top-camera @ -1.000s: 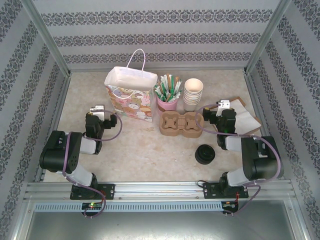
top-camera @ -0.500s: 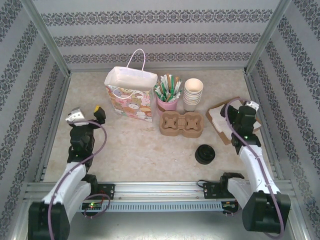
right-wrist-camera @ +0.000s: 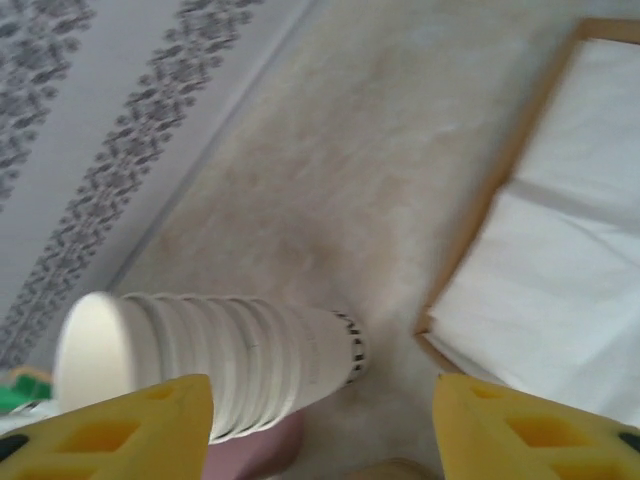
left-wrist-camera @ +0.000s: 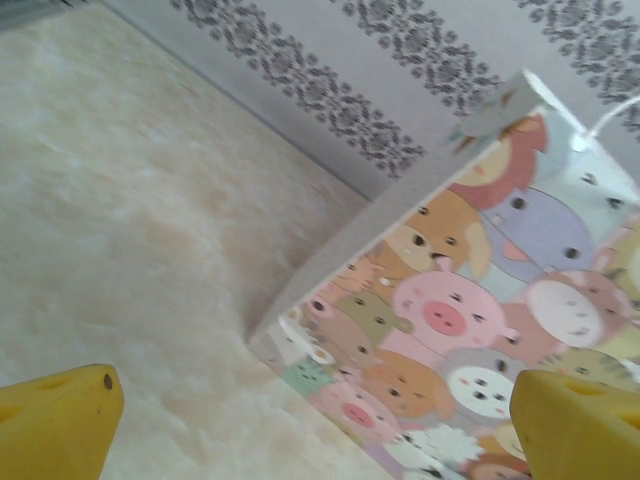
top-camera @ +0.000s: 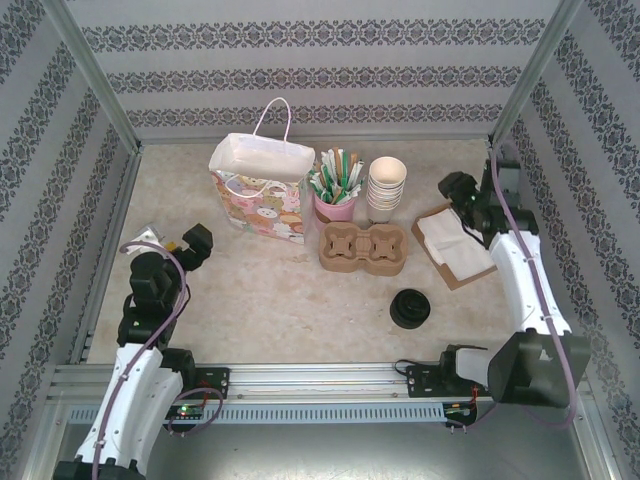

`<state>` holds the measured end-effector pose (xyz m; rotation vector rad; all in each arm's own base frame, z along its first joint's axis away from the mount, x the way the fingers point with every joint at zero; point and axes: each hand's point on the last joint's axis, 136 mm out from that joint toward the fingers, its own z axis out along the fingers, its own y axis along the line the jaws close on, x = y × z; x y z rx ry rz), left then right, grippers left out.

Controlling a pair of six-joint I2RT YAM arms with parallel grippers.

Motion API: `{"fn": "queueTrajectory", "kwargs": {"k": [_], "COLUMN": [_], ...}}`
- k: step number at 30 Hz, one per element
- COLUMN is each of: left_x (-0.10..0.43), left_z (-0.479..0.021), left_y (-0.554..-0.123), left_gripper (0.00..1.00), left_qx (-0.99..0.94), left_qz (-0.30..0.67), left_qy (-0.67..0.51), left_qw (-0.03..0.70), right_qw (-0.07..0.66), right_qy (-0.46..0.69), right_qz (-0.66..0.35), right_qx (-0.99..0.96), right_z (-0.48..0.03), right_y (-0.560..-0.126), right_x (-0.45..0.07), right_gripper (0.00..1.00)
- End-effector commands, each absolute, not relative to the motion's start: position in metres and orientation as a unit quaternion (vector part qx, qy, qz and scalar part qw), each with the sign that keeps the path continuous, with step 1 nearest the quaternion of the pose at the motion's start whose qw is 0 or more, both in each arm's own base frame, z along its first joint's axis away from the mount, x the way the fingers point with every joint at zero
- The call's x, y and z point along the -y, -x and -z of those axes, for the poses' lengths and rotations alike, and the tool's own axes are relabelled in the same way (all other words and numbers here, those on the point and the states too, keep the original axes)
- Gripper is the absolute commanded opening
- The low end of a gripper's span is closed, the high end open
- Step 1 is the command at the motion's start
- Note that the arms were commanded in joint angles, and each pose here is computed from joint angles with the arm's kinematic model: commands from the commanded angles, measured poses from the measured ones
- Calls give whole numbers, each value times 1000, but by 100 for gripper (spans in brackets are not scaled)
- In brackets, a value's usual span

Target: Pack the takeout coffee

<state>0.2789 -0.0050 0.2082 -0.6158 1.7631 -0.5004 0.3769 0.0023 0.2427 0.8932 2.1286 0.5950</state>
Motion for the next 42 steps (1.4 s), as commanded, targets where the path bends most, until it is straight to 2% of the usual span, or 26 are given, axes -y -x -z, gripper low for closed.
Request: {"fn": "queueTrajectory", "kwargs": {"k": [1, 2, 5, 9, 12, 17, 21, 27, 35, 40, 42], "left_x": [20, 19, 14, 18, 36, 58, 68, 79, 91, 92, 91], "left_z": [-208, -207, -209, -216, -229, -231, -232, -216, -200, -198, -195], "left_y": [-276, -275, -271, -259, -250, -248, -250, -255, -264, -266, -266], "left_gripper": [100, 100, 100, 100, 100, 100, 99, 92, 88, 87, 87], "left_qx": [-768, -779, -793, -799, -800, -803, -794, -793, -802, -797, -797], "left_qz": [258, 249, 233, 228, 259, 319, 357, 395, 419, 424, 422], "left_qy": [270, 277, 306, 271, 208, 191, 193, 204, 196, 199, 205], "left_qw": [520, 505, 471, 486, 500, 465, 453, 418, 379, 381, 381], "right_qw": [378, 378, 373, 371, 363, 340, 336, 322, 307, 303, 301], "right_qy": [-306, -296, -282, -250, -224, -187, -175, -176, -172, -171, -169], "right_qz": [-236, -233, -240, -228, -231, -206, -160, -115, -113, -111, -108], "right_qx": [-841, -846, -851, -865, -874, -898, -912, -923, -929, -931, -932], "right_z": [-273, -278, -286, -288, -287, -280, -272, -254, -237, -229, -226], "right_y": [-384, -386, -389, -395, -405, -422, -432, -437, -442, -441, -441], "right_x": [-27, -31, -42, -59, -75, -95, -91, -82, -87, -90, -91], "right_gripper": [57, 53, 51, 45, 42, 34, 35, 35, 35, 32, 27]}}
